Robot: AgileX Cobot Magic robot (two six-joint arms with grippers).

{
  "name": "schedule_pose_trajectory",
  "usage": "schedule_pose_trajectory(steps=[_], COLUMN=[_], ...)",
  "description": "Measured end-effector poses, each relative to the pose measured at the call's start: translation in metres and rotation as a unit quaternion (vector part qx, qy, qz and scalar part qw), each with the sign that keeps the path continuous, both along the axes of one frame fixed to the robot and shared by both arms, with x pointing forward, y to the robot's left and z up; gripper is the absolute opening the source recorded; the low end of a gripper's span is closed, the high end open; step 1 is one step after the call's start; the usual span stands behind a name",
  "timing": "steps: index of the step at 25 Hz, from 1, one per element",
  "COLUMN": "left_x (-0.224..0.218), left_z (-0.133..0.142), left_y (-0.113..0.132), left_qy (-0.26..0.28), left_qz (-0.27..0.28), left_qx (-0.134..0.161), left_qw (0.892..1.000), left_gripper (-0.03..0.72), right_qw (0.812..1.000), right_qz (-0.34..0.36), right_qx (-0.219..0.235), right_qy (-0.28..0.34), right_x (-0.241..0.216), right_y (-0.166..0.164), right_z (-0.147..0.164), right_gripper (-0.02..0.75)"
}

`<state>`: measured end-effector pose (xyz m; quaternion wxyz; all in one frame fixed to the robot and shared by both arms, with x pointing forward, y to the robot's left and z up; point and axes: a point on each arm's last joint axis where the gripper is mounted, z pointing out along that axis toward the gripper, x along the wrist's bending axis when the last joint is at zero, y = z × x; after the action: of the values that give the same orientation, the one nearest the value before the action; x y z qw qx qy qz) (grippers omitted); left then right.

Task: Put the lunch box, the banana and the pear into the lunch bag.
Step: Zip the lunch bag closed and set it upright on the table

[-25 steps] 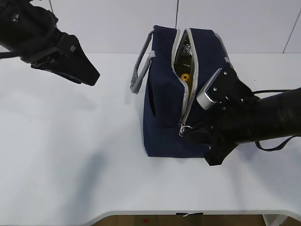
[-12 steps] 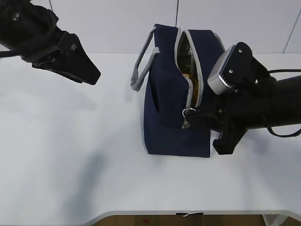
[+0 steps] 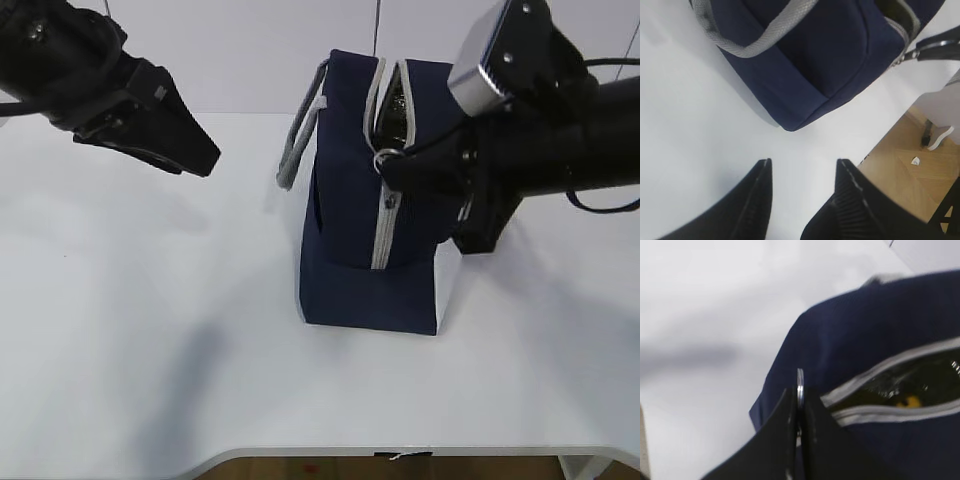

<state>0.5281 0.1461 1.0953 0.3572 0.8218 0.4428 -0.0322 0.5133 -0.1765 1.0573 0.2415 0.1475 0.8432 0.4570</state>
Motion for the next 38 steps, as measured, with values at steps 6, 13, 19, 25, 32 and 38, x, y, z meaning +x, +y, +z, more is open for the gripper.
schedule_pose_trajectory(steps=[6,13,19,25,32,38], left_x=[0.0,-0.004,-0.004,-0.004,-0.003,-0.003], left_z=[0.0,0.002,0.003,0.005,0.006,0.008], left_y=[-0.001,-0.004,-0.006,-0.008,-0.008,-0.01], left_qy=[0.002,0.02,0.016,0.006,-0.004,-0.01], left_qz=[0.001,-0.009,-0.018,-0.029,-0.032,-0.035], left_qx=[-0.004,-0.024,-0.035,-0.048,-0.049,-0.063], left_qw=[1.0,0.999,0.999,0.998,0.998,0.997], left_gripper=[0.317,0.317,0.317,0.317,0.317,0.317], right_qw=[0.999,0.998,0.999,0.999,0.998,0.999], right_qz=[0.006,0.046,0.031,0.014,0.018,0.009], right_qx=[0.021,0.043,0.034,0.043,0.051,0.048], right_qy=[-0.029,0.012,0.009,0.002,-0.028,-0.017], right_x=[0.008,0.001,0.003,0.011,0.019,0.031], right_y=[0.004,0.01,0.008,0.008,0.011,0.013], right_z=[0.028,0.036,0.037,0.041,0.061,0.052], right_gripper=[0.006,0.006,0.006,0.006,0.006,0.006])
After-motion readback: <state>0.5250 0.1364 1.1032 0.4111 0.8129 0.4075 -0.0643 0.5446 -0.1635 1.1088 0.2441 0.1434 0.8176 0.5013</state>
